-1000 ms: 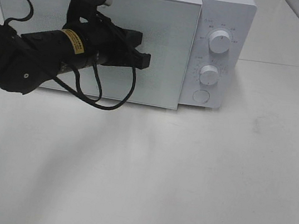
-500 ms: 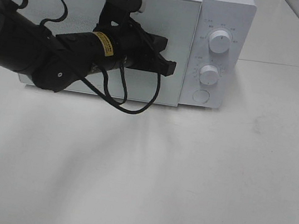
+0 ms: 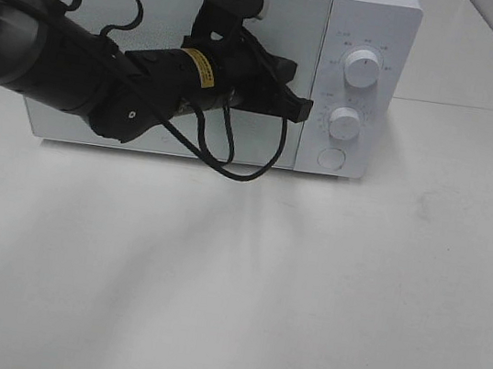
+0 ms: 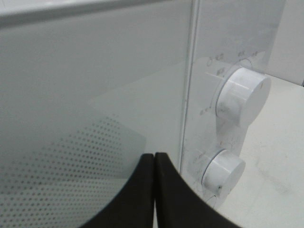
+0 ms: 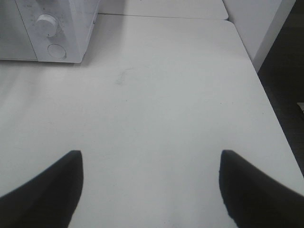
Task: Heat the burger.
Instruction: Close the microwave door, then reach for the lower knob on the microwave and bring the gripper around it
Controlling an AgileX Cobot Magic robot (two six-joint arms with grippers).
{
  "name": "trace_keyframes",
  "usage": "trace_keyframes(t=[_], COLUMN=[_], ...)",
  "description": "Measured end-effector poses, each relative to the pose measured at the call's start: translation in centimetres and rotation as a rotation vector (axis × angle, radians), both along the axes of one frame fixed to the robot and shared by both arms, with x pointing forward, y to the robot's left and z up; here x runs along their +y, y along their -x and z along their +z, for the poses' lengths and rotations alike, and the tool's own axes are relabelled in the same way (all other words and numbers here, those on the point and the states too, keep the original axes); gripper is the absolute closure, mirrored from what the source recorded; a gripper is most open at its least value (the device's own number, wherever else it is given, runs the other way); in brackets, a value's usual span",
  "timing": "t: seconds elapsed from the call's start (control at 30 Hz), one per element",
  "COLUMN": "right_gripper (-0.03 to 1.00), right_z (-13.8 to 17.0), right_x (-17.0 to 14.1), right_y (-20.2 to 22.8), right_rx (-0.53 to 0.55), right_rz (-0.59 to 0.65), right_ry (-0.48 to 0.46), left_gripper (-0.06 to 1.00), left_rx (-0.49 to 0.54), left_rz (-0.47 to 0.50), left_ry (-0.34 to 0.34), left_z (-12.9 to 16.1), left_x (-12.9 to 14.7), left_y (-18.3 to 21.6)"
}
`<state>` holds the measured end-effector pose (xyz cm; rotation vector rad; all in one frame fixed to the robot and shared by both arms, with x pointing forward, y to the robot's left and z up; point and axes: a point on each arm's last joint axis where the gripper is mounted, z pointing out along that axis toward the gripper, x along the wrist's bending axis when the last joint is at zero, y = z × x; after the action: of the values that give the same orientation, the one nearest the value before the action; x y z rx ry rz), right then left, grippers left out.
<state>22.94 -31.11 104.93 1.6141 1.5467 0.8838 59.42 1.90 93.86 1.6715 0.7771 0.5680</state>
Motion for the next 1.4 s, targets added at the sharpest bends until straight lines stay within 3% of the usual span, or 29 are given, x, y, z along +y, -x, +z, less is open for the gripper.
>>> trace_keyframes(t=[0.2,0.33,0.6,0.7,0.77,0.8,0.83,0.87,0.9,0.93,0.97,1.13,1.4], right_gripper=[0.22,0.22,0.22,0.22,0.22,0.22,0.22,0.22,0.22,0.22,0.22,0.22,0.22], right_z=[0.0,0.0,0.0,0.0,0.0,0.0,0.0,0.0,0.0,0.0,0.0,0.0,0.0], right_x=[0.0,0.0,0.0,0.0,0.0,0.0,0.0,0.0,0.0,0.0,0.0,0.0,0.0], right_y=[0.0,0.0,0.0,0.0,0.0,0.0,0.0,0.0,0.0,0.0,0.0,0.0,0.0], right_rx=[0.001,0.001,0.001,0.001,0.001,0.001,0.001,0.001,0.001,0.001,0.001,0.001,0.001], right_rz=[0.0,0.0,0.0,0.0,0.0,0.0,0.0,0.0,0.0,0.0,0.0,0.0,0.0], right_ry=[0.0,0.0,0.0,0.0,0.0,0.0,0.0,0.0,0.0,0.0,0.0,0.0,0.0], left_gripper=[0.94,0.94,0.94,0.87,0.65,0.65,0.44,0.31,0.31,0.1,0.04,-0.04,-0.05], left_rx=[0.069,0.096,0.165,0.247,0.319,0.319,0.367,0.396,0.396,0.452,0.484,0.628,0.748], left_rz=[0.008,0.023,-0.012,0.014,0.032,0.032,0.046,0.055,0.055,0.073,0.082,0.109,0.116], left_ry=[-0.062,-0.065,-0.133,-0.176,-0.229,-0.229,-0.256,-0.269,-0.269,-0.282,-0.293,-0.359,-0.47], left_z=[0.1,0.8,1.6,1.7,2.3,2.3,2.6,2.8,2.8,3.2,3.3,3.9,5.0], left_x=[0.1,0.6,1.2,1.9,2.6,2.6,3.0,3.2,3.2,3.6,3.9,5.0,6.4], left_y=[0.4,1.1,4.7,5.3,5.9,5.9,6.3,6.5,6.5,7.0,7.3,8.7,10.4])
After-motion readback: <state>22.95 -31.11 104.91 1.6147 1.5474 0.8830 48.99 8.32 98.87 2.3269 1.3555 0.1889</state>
